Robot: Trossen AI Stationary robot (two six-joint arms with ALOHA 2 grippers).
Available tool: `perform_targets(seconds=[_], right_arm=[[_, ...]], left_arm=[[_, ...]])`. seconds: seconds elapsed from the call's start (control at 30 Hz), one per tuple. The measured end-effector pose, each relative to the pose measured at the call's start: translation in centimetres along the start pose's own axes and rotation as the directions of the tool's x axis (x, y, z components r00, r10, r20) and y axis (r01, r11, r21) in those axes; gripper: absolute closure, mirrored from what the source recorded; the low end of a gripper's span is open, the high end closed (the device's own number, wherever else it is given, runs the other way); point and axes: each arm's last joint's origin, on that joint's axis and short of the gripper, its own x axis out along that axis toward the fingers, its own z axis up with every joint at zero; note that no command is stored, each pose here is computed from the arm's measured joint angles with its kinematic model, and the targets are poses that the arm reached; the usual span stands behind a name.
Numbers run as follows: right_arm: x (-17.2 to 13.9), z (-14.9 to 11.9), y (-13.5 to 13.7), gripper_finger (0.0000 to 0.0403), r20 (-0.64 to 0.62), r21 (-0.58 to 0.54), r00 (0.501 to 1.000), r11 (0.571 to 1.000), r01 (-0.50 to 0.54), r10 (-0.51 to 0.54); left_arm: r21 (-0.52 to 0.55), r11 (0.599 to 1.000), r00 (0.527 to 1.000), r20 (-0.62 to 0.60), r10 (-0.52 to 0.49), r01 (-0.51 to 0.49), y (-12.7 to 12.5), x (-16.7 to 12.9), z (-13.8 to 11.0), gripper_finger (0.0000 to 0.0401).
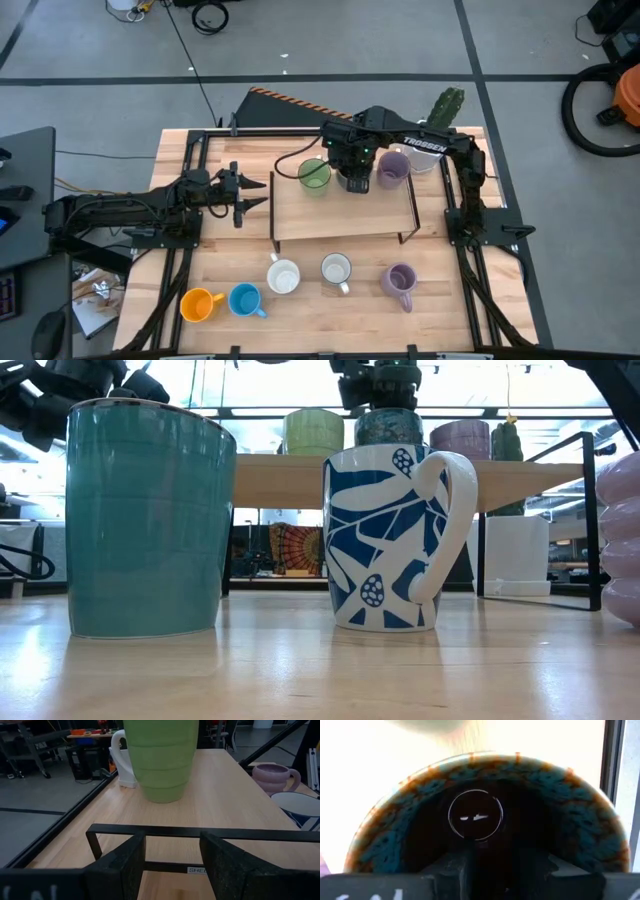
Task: Place coffee mugs
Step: Adjust the dark green mug on the shelf
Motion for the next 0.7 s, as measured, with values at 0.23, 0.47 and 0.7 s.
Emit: perform_targets(seconds=[0.23, 0.47, 0.7], right_arm=[[0.04, -0.03, -0.01, 0.0273, -0.004, 0.001, 1.000, 1.000, -0.001, 0.001], [0.04, -0.02, 0.06, 0.0273, -0.001, 0.001, 1.000, 1.000, -0.025, 0.025], [0.05, -0.04, -0.07, 0.0273, -0.001, -0.001, 1.000, 1.000, -0.025, 0.025]], left_arm=[[0.000, 1.000, 1.000, -0.002, 0.000, 0.000, 0.00, 0.00, -0.02, 0.0207], [-0.001, 1.000, 1.000, -0.018, -0.001, 0.001, -0.01, 0.00, -0.17, 0.0207], [-0.005, 1.000, 1.000, -0.024, -0.001, 0.001, -0.01, 0.00, -0.23, 0.0207]])
